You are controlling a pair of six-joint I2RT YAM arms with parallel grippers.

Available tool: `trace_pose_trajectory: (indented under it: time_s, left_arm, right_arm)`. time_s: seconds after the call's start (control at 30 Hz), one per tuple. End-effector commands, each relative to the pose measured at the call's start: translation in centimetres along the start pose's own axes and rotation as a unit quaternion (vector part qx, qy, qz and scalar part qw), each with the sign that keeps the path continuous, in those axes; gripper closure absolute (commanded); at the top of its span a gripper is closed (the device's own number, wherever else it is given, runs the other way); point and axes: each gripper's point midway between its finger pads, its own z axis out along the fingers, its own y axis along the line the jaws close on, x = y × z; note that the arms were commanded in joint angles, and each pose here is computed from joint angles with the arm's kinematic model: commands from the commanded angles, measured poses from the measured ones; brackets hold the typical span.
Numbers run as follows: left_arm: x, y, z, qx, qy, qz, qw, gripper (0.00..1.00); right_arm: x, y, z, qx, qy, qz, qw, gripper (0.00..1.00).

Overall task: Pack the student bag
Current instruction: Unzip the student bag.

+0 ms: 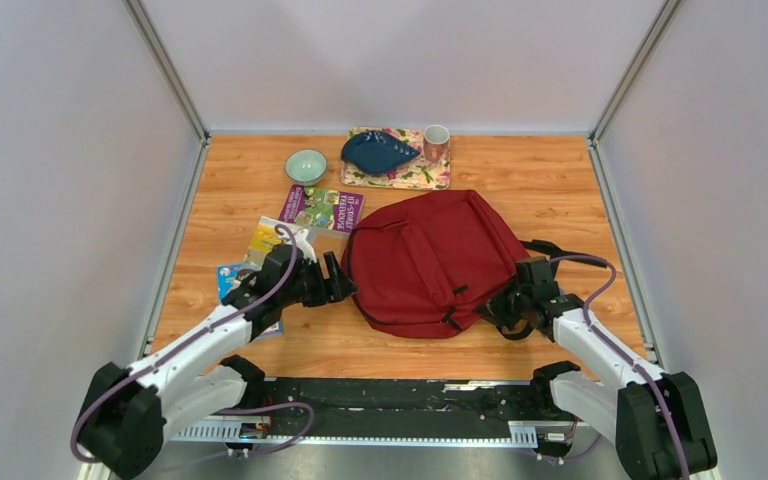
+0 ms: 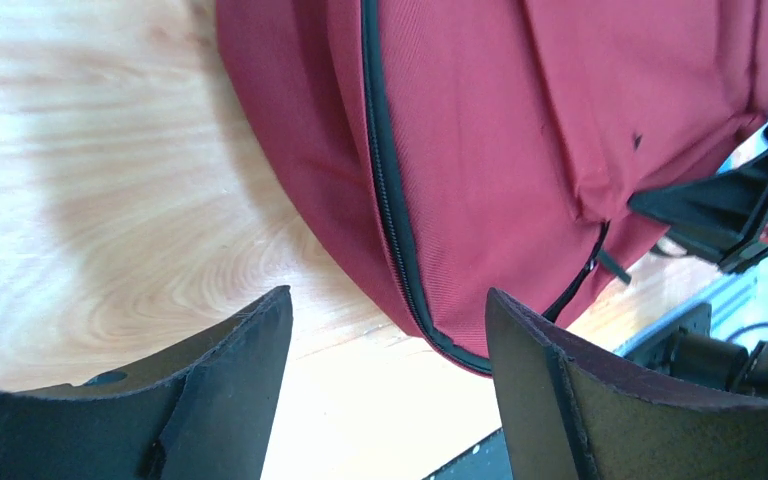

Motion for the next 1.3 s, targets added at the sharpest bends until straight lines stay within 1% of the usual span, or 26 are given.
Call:
trace_pose_trajectory:
  time_s: [0.0, 0.1, 0.13, 0.17, 0.23, 0.27, 0.3, 0.33, 0.37, 0.5, 0.57, 0.6, 0.63, 0.7, 0.77, 0.97, 1.17, 1.27]
  left_arm:
    - [-3.8, 0.1, -3.0, -0.037, -0.091, 0.021, 0.995, 0.21]
    - [-5.4, -2.7, -4.1, 0.014, -0.120, 0.029, 0.992, 0.21]
    - [-5.5, -3.5, -4.2, 0.026, -0.119, 0.036, 0.992, 0.21]
    - [-5.7, -5.3, -4.2, 0.044, -0.113, 0.053, 0.991, 0.21]
    - [-5.5, -7.1, -3.7, 0.053, -0.099, 0.097, 0.989, 0.21]
    - [-4.2, -7.7, -2.6, 0.046, -0.075, 0.123, 0.989, 0.21]
    - [-4.5, -9.5, -2.6, 0.056, -0.075, 0.145, 0.985, 0.21]
    - [-4.2, -10.3, -2.1, 0.059, -0.067, 0.173, 0.981, 0.21]
    - [-3.4, -12.2, -1.3, 0.072, -0.050, 0.195, 0.977, 0.21]
    - [-1.6, -15.1, 1.0, 0.092, -0.012, 0.247, 0.964, 0.21]
    - [-0.6, -15.9, 2.3, 0.100, 0.012, 0.263, 0.960, 0.23]
    - [0.0, -16.3, 2.7, 0.107, 0.021, 0.267, 0.958, 0.25]
    - [0.4, -16.5, 3.1, 0.109, 0.028, 0.263, 0.958, 0.30]
    - [1.5, -16.9, 4.2, 0.120, 0.048, 0.260, 0.957, 0.33]
    - [2.8, -17.0, 5.0, 0.124, 0.068, 0.256, 0.956, 0.35]
    - [5.4, -17.6, 6.0, 0.139, 0.105, 0.242, 0.955, 0.38]
    - [7.3, -18.7, 6.9, 0.165, 0.135, 0.215, 0.953, 0.40]
    - [7.9, -18.4, 7.5, 0.158, 0.147, 0.202, 0.955, 0.42]
  right_arm:
    - [-0.4, 1.2, 0.0, -0.036, -0.014, -0.006, 0.999, 0.99]
    - [-0.1, 1.4, -0.1, -0.049, -0.013, -0.009, 0.999, 1.00]
    - [-0.1, 1.6, -0.2, -0.058, -0.015, -0.012, 0.998, 1.00]
    - [-0.1, 2.0, -0.3, -0.071, -0.015, -0.014, 0.997, 1.00]
    - [0.2, 2.2, -0.6, -0.087, -0.016, -0.018, 0.996, 1.00]
    - [0.2, 2.3, -0.7, -0.090, -0.016, -0.018, 0.996, 1.00]
    - [0.3, 2.3, -0.8, -0.092, -0.017, -0.018, 0.995, 1.00]
    - [0.2, 2.6, -1.1, -0.100, -0.020, -0.019, 0.995, 1.00]
    - [0.2, 2.7, -1.2, -0.104, -0.022, -0.021, 0.994, 1.00]
    - [0.4, 3.2, -1.9, -0.119, -0.022, -0.025, 0.992, 1.00]
    - [0.6, 3.4, -2.1, -0.122, -0.020, -0.029, 0.992, 1.00]
    - [0.7, 3.5, -2.3, -0.125, -0.019, -0.031, 0.992, 1.00]
    - [0.9, 3.5, -2.3, -0.125, -0.016, -0.033, 0.991, 1.00]
    - [1.0, 3.5, -2.4, -0.126, -0.014, -0.036, 0.991, 1.00]
    - [1.2, 3.4, -2.4, -0.126, -0.013, -0.039, 0.991, 1.00]
    - [1.3, 3.3, -2.4, -0.127, -0.011, -0.042, 0.991, 1.00]
    - [1.4, 3.3, -2.3, -0.126, -0.011, -0.046, 0.991, 1.00]
    - [1.6, 3.3, -2.3, -0.125, -0.008, -0.047, 0.991, 1.00]
